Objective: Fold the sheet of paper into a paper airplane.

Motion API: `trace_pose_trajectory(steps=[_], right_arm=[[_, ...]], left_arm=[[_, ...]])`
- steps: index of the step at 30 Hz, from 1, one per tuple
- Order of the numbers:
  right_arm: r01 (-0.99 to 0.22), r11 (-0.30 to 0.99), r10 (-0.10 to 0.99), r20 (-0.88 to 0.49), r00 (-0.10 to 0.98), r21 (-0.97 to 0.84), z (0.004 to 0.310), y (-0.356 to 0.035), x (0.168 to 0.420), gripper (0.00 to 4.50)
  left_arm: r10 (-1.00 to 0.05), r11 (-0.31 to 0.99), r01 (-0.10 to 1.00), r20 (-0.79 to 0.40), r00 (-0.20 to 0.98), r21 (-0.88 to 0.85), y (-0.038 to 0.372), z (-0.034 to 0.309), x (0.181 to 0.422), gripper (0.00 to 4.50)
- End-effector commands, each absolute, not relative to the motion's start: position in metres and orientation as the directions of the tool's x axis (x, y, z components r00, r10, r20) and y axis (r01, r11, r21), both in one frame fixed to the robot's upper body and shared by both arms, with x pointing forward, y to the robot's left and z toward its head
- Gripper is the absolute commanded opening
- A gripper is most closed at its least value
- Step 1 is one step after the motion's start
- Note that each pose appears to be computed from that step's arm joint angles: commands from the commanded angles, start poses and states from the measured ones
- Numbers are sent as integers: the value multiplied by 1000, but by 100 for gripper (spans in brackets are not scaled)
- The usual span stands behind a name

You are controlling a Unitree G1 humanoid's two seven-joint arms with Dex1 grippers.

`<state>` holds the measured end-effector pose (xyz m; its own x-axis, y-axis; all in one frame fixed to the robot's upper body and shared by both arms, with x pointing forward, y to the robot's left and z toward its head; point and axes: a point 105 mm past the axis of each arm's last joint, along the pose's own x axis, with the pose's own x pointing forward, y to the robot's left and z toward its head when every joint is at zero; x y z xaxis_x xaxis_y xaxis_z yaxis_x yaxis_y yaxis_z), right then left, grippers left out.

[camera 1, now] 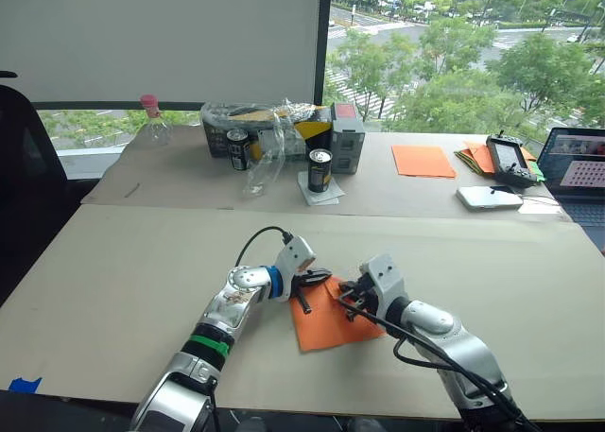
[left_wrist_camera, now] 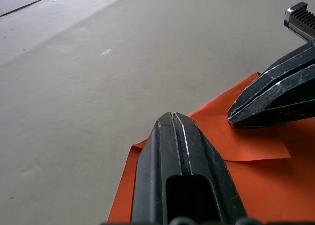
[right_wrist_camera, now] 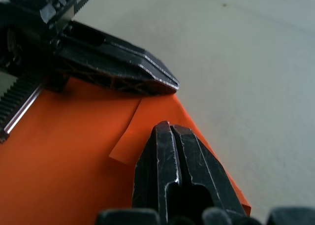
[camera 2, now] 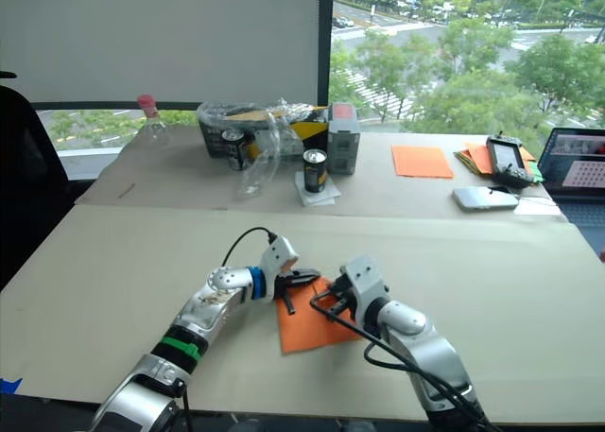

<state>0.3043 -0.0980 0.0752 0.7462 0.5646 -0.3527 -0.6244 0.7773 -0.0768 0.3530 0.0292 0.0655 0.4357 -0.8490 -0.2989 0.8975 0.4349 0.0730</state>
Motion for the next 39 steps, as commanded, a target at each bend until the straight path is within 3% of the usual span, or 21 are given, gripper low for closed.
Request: trace_pose_trajectory(steps=[1,8,17,23,28,39], right_arm=[[-612,787,536,-408,739,-76,61,-106,305,2],[-501,864,424,-473,772,-44,45,-129,309,2],[-482,876,414,-503,759,-6,35,-125,299,2],[-467,884,398,-523,754,-1,31,-126,295,2],[-462,887,389,-530,754,-7,30,-130,294,2],[-484,875,408,-534,740,-3,29,-123,295,2]], left_arm=[[-826,439,898,-378,419,35,30,42,349,0],[-857,400,916,-343,385,28,13,55,347,0],[-882,316,947,-350,316,58,-14,56,333,0],[-851,352,934,-392,350,69,-14,46,334,0],[-736,492,864,-480,477,104,24,32,354,0],[-588,618,770,-558,586,157,95,32,366,0]])
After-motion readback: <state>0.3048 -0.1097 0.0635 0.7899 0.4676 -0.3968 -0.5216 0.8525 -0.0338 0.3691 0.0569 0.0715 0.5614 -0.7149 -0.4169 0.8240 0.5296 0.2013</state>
